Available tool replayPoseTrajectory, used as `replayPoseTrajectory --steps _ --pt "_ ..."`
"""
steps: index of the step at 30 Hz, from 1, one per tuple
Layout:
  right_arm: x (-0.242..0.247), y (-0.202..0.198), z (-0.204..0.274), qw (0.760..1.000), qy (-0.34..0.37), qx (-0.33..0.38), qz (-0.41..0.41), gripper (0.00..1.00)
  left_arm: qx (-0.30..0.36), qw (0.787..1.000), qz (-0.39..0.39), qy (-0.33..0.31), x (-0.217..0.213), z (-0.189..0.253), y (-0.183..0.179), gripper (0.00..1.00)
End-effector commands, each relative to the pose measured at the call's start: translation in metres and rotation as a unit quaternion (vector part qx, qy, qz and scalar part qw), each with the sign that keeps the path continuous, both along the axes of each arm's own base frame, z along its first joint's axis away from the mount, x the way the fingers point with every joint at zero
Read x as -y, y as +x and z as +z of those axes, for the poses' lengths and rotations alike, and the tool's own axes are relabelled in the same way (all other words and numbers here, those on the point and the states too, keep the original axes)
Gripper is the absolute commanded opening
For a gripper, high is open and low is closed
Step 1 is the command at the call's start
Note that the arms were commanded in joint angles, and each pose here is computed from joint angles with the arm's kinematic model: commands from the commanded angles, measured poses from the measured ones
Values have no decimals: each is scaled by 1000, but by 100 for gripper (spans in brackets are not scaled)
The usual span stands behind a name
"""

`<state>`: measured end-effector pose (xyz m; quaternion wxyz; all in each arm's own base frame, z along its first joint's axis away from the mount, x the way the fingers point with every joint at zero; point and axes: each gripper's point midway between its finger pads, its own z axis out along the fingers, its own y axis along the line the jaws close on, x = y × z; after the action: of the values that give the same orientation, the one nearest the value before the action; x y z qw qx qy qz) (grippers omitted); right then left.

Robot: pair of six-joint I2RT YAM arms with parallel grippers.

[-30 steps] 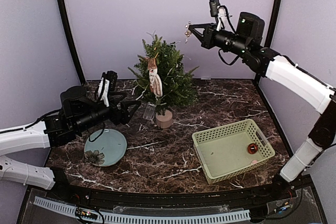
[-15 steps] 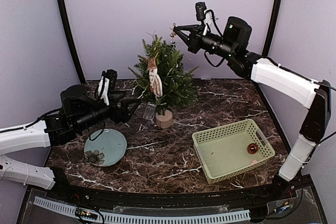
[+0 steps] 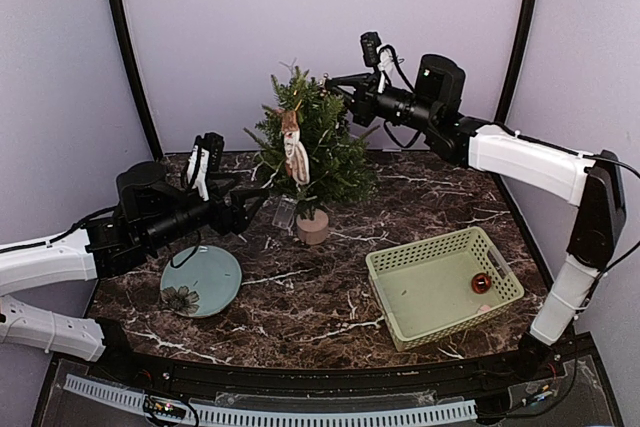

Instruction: Decorate the small christmas tree

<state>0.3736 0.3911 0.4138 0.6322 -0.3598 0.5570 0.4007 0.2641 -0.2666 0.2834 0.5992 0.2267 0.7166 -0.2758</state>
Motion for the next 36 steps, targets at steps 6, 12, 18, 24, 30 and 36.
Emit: replayPoseTrajectory --steps 6,12,18,24,30,36 --pt "0 -10 7 1000 14 9 8 17 23 1000 7 -17 -2 20 3 81" --pt "7 -18 24 1000 24 16 4 26 16 999 13 -27 -7 16 2 82" --pt "16 -24 38 999 33 21 -6 46 11 999 20 -33 -13 15 0 82" --pt "28 -27 42 999 32 15 -30 66 1 999 28 -40 -18 9 -2 82" --pt "59 -18 23 996 28 -45 -74 68 -35 997 37 -55 -23 -8 -2 82" --pt "117 11 -20 975 48 -159 -144 65 -97 988 66 -101 -33 -38 -2 81"
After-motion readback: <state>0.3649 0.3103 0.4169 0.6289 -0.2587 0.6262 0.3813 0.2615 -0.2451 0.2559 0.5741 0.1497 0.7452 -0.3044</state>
